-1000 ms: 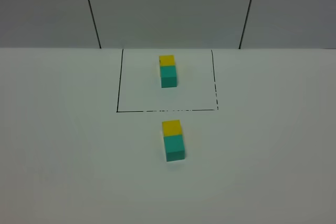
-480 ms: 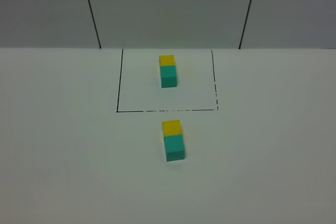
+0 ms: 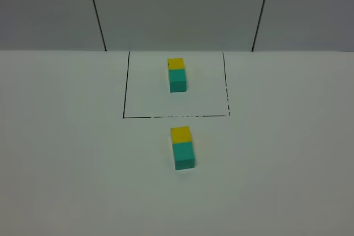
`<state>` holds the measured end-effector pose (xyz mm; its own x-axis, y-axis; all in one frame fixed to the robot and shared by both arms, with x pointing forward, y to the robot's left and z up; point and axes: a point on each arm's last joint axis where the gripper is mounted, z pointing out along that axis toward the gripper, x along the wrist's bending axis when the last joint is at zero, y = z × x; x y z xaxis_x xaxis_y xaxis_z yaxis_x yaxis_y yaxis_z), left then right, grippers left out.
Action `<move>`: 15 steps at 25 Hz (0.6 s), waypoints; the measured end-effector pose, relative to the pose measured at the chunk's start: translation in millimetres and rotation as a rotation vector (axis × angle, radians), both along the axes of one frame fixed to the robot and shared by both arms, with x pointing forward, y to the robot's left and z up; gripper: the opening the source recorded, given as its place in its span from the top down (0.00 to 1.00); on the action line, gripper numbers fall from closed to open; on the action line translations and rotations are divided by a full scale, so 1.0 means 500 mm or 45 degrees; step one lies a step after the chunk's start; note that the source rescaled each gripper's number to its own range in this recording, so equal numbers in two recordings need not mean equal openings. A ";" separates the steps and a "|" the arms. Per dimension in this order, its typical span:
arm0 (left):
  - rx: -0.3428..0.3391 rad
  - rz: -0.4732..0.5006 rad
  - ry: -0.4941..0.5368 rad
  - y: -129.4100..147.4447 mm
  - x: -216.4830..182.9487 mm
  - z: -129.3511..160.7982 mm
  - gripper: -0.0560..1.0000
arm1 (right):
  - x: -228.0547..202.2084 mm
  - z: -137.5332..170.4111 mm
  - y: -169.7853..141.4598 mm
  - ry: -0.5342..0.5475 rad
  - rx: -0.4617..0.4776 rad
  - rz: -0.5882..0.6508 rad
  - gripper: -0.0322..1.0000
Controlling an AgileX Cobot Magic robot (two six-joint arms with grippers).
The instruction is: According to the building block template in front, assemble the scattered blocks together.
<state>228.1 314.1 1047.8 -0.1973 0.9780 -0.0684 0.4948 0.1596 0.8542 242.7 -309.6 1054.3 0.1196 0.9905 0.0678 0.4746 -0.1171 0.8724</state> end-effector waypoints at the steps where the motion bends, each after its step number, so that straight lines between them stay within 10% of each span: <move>1: 0.000 0.000 0.000 0.000 0.000 0.000 0.37 | 0.000 0.000 0.000 0.000 -0.001 -0.001 0.18; 15: 0.000 0.000 0.000 0.000 0.000 0.000 0.37 | -0.001 -0.001 -0.001 0.009 -0.009 -0.002 0.18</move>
<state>228.1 314.1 1047.8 -0.1973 0.9780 -0.0684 0.4948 0.1596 0.8542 242.4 -310.0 1053.7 0.1213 0.9908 0.0597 0.4806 -0.1112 0.8698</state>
